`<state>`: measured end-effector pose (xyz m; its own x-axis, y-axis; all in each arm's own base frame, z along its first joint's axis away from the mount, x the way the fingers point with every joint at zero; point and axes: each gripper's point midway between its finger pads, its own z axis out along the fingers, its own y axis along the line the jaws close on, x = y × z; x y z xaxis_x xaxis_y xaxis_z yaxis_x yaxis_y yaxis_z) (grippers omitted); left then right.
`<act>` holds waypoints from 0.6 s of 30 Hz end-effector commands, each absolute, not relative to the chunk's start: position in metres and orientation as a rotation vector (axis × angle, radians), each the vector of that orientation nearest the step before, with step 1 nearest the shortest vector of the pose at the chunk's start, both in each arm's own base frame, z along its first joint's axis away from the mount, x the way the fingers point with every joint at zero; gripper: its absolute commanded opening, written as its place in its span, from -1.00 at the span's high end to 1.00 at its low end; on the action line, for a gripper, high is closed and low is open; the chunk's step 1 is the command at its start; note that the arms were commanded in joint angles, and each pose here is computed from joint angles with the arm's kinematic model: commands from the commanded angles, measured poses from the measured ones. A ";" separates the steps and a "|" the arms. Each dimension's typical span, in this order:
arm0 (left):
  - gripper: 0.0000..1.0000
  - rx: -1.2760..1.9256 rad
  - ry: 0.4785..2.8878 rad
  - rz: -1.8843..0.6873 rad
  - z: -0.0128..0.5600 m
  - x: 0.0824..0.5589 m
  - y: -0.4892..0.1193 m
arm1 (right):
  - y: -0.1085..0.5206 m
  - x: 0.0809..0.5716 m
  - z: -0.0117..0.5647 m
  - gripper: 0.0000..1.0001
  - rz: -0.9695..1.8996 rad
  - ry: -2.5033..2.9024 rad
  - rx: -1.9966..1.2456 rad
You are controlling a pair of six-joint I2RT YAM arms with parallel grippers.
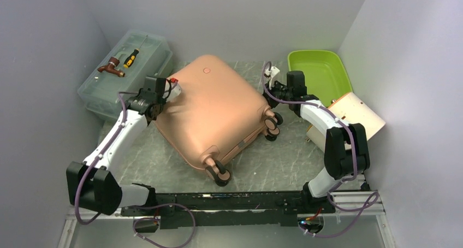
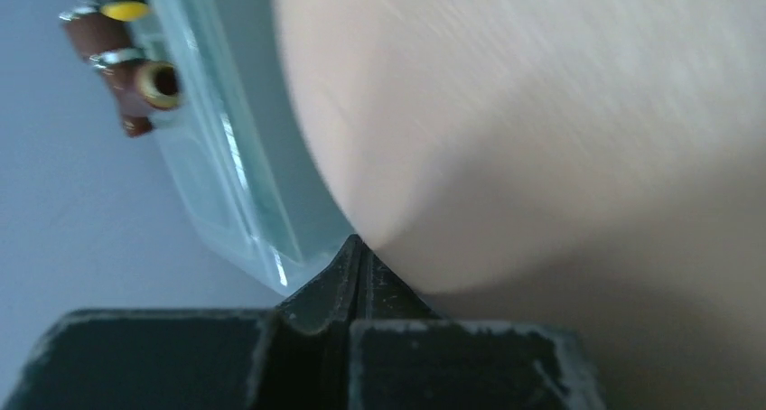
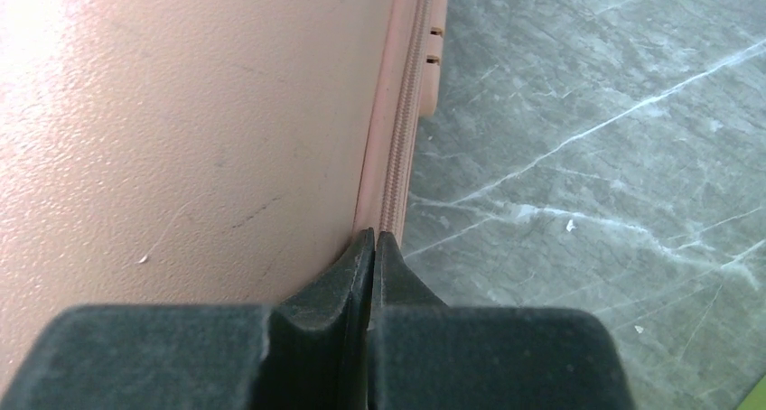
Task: Open, take out, and arrange the luggage
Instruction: Adjust the luggage at the center of the board.
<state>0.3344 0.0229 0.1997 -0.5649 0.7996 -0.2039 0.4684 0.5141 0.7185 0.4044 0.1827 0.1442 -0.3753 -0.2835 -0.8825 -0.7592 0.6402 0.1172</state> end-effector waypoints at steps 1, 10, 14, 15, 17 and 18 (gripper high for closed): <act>1.00 1.128 2.106 0.527 0.155 0.392 -0.053 | 0.245 0.313 0.150 1.00 1.003 1.865 -1.087; 1.00 1.256 2.057 0.304 0.134 0.423 -0.135 | 0.251 0.262 0.151 1.00 1.065 1.840 -1.205; 1.00 1.292 2.064 0.196 0.122 0.423 -0.162 | 0.249 0.252 0.152 1.00 1.079 1.826 -1.216; 1.00 1.300 2.065 0.167 0.119 0.422 -0.168 | 0.249 0.247 0.151 1.00 1.094 1.823 -1.221; 1.00 1.326 2.070 0.130 0.111 0.421 -0.180 | 0.249 0.238 0.149 1.00 1.122 1.820 -1.236; 1.00 1.341 2.069 0.112 0.108 0.420 -0.186 | 0.250 0.234 0.148 1.00 1.132 1.817 -1.246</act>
<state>0.4852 -0.1438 0.2395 -0.1352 0.8202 -0.5559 0.4233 0.5551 0.7160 0.3244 0.1970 0.1420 -0.3535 -0.3879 -0.8512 -0.8326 0.5453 0.0973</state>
